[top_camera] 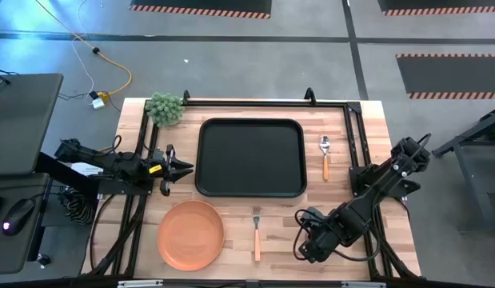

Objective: Pick and place plate/cup/fork/spoon on tray
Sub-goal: Put the violet cup on the black serving tray

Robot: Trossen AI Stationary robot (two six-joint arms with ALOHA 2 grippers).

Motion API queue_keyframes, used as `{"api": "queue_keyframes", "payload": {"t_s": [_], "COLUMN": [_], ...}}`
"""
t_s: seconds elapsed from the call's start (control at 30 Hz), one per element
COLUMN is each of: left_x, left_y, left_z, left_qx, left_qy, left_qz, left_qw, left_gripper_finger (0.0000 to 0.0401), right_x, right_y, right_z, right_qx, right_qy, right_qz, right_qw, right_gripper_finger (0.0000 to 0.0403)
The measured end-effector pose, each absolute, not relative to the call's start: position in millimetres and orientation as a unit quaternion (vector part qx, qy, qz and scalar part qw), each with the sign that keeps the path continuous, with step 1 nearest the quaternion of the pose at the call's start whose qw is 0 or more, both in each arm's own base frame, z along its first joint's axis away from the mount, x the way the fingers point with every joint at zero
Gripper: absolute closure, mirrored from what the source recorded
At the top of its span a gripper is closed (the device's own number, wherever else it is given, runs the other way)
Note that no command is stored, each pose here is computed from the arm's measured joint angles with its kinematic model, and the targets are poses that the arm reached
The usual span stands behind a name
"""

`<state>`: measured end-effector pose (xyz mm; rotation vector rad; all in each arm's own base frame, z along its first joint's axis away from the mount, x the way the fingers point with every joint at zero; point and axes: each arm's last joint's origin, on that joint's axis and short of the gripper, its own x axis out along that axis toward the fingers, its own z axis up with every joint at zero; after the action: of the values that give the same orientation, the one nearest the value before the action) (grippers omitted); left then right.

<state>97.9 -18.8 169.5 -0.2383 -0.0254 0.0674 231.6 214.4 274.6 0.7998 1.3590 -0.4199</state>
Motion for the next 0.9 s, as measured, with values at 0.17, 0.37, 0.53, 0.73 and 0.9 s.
{"api": "queue_keyframes", "payload": {"t_s": [0.17,0.37,0.53,0.73,0.9], "left_x": [98,98,98,98,98], "left_y": [-19,-19,-19,-19,-19], "left_z": [170,170,170,170,170], "left_qx": [-0.119,-0.119,-0.119,-0.119,-0.119], "left_qy": [-0.013,-0.013,-0.013,-0.013,-0.013], "left_qz": [0.033,0.034,0.034,0.033,0.033], "left_qw": [0.992,0.992,0.992,0.992,0.992], "left_gripper_finger": [0.0325,0.0325,0.0325,0.0325,0.0325], "right_x": [231,230,227,222,223], "right_y": [214,214,210,203,197], "right_z": [275,275,283,308,321], "right_qx": [0.355,0.348,0.332,0.310,0.300], "right_qy": [0.608,0.612,0.620,0.621,0.615], "right_qz": [-0.189,-0.185,-0.202,-0.229,-0.239], "right_qw": [0.684,0.685,0.682,0.683,0.689], "right_gripper_finger": [0.0393,0.0398,0.0402,0.0402,0.0402]}}
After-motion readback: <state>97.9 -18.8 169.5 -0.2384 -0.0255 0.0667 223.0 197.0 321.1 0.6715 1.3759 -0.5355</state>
